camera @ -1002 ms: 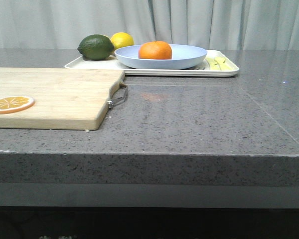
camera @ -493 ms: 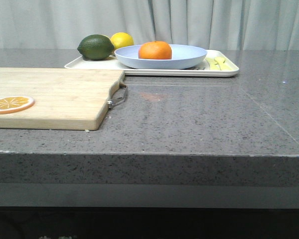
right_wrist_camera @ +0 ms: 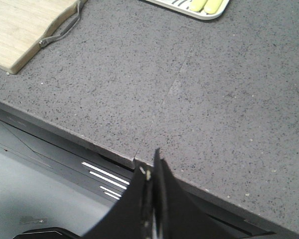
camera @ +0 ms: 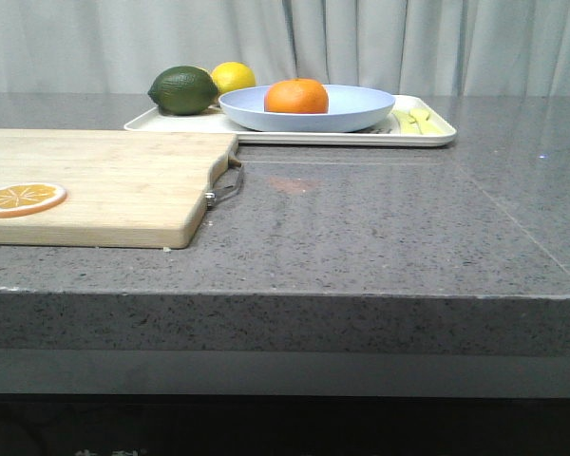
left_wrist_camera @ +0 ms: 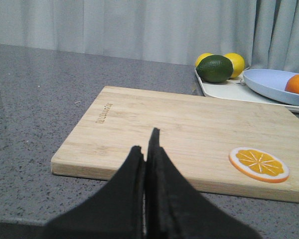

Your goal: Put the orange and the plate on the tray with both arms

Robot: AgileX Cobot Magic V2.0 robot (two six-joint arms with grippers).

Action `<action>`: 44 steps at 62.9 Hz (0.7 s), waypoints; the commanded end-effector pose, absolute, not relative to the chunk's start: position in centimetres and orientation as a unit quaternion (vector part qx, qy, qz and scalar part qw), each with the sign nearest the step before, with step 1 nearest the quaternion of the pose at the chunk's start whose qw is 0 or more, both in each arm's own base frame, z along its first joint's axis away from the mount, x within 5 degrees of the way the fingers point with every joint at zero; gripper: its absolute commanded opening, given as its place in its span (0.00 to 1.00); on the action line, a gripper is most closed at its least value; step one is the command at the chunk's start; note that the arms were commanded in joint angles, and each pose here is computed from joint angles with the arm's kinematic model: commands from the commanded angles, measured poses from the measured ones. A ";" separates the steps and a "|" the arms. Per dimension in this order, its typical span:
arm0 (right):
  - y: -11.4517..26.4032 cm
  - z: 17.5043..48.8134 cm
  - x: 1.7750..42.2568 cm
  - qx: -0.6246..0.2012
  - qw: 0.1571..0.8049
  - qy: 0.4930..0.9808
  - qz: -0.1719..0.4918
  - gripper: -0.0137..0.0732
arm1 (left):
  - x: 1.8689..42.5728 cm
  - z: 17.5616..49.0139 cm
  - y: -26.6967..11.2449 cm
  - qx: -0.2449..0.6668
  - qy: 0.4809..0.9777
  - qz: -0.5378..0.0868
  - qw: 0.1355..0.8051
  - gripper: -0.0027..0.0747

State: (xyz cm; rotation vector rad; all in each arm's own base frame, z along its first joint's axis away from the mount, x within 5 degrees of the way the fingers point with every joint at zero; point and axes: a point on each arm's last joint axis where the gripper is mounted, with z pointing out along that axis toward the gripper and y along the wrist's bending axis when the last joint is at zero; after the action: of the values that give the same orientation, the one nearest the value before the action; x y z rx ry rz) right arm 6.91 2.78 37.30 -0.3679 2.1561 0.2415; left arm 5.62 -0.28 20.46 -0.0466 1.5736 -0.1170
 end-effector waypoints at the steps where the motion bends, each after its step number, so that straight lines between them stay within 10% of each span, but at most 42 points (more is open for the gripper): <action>1: 2.8 38.3 7.2 -0.144 0.487 0.856 0.097 0.08 | 5.4 21.1 -0.2 -0.029 0.672 -0.059 0.737 0.01; 31: 2.6 37.8 7.0 -0.140 0.490 0.856 0.090 0.08 | 5.4 21.1 -0.2 -0.029 0.672 -0.059 0.737 0.01; 44: 1.5 35.7 6.7 -0.098 0.601 0.793 0.035 0.08 | 5.4 21.1 -0.2 -0.029 0.672 -0.059 0.737 0.01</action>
State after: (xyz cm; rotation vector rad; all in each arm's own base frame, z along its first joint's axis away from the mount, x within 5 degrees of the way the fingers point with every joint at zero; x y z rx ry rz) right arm 6.62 2.02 34.99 -0.2827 2.0536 0.1523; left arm 5.62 -0.28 20.46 -0.0482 1.5735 -0.1189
